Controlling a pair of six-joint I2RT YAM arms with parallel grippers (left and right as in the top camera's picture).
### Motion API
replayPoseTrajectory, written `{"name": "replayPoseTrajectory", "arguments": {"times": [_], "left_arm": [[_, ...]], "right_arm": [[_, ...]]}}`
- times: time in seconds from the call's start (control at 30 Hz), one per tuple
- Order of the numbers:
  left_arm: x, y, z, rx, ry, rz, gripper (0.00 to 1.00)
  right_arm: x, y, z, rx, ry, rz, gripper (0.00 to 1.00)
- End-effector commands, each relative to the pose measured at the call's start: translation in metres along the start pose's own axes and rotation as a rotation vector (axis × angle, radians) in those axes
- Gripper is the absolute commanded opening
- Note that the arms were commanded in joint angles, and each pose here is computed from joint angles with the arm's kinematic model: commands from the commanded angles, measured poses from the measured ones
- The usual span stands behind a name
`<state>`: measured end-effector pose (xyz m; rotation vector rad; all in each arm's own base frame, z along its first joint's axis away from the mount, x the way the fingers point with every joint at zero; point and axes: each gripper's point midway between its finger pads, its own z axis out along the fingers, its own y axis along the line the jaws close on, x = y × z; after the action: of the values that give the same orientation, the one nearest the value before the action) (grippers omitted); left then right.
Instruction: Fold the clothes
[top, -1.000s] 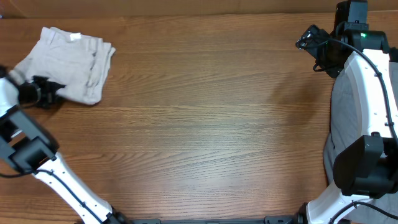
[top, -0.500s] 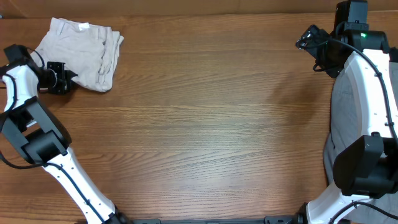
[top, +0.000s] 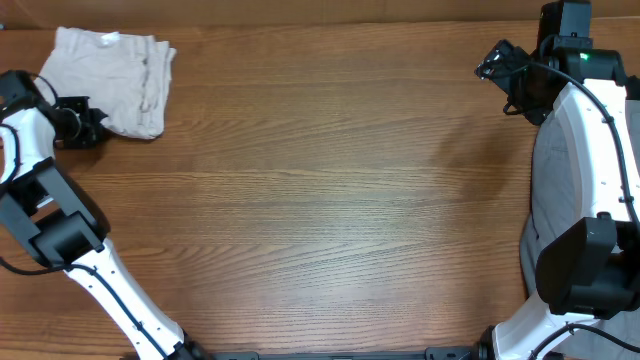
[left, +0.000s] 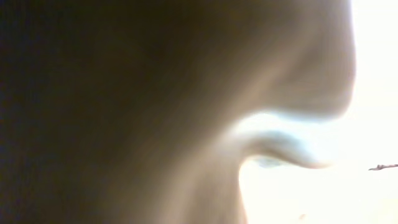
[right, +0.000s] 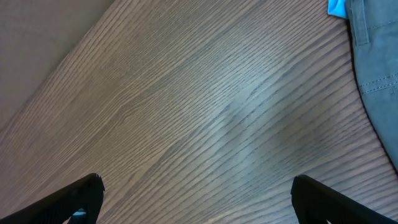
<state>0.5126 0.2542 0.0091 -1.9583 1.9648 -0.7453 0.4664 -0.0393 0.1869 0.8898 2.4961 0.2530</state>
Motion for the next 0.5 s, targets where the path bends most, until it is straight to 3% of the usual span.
{"name": "replayPoseTrajectory", "arguments": {"times": [0.0, 0.3, 0.47], "left_arm": [[-0.047, 0.038, 0.000, -0.118, -0.176, -0.052, 0.04], [-0.058, -0.003, 0.004, -0.001, -0.267, 0.128, 0.08], [-0.060, -0.010, 0.003, 0.022, -0.277, 0.151, 0.14]], "right_arm": [[-0.006, 0.007, -0.014, -0.022, -0.033, -0.001, 1.00], [-0.006, 0.007, -0.014, -0.022, -0.034, -0.001, 1.00], [-0.006, 0.007, -0.014, -0.022, -0.034, -0.001, 1.00]]}}
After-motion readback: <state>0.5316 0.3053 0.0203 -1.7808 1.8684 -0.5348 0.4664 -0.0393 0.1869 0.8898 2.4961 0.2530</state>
